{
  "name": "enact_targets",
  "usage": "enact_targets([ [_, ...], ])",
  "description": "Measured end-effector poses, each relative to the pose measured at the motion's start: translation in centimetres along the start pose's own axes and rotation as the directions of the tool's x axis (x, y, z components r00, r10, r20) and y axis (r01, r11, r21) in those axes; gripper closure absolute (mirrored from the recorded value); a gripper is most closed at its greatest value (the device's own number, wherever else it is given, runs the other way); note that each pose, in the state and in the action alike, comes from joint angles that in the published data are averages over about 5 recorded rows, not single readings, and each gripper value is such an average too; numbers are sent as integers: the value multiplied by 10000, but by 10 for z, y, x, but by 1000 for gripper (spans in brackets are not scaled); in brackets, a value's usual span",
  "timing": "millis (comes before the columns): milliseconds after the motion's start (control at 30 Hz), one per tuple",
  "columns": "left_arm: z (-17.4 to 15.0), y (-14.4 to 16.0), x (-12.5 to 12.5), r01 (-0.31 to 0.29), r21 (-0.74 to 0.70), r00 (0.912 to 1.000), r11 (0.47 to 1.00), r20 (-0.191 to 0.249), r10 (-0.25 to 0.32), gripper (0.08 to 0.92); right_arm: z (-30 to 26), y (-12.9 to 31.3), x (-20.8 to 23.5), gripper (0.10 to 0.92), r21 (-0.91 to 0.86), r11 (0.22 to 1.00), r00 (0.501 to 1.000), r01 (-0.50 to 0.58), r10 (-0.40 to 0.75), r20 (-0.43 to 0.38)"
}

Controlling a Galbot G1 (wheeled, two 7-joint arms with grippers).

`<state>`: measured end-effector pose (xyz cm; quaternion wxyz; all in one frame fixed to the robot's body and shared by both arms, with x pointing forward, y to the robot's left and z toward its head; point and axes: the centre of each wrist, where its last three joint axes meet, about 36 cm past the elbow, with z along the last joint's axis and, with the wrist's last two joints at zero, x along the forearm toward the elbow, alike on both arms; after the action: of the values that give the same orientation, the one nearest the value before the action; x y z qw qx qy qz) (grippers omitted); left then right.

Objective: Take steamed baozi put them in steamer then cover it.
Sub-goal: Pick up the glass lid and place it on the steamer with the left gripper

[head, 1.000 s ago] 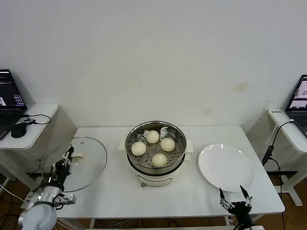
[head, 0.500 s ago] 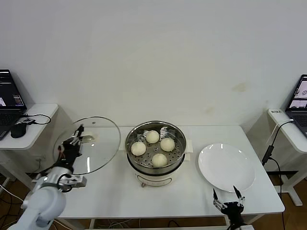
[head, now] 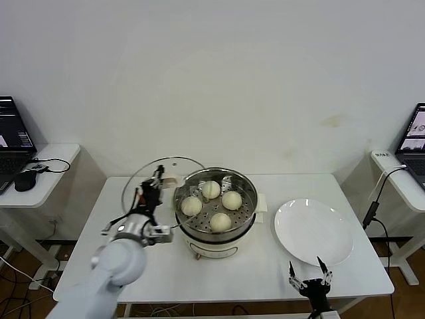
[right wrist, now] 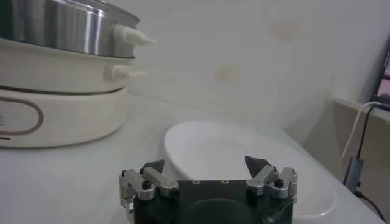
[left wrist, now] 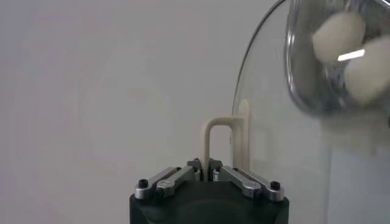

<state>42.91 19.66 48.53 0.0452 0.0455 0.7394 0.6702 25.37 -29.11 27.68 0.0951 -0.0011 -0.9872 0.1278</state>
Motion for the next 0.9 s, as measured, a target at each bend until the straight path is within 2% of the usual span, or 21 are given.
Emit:
enact_targets([
  [433,-85,-16,-38,-533,-463,9968,9975,579,559,859,2,2,0,200,305,9995,10000,39,-39,20],
  [900,-118,-42,-59,-796,-939,9954,9924,452,841,859,3,5,1,199,372,9991,9998,178,-177,-27],
])
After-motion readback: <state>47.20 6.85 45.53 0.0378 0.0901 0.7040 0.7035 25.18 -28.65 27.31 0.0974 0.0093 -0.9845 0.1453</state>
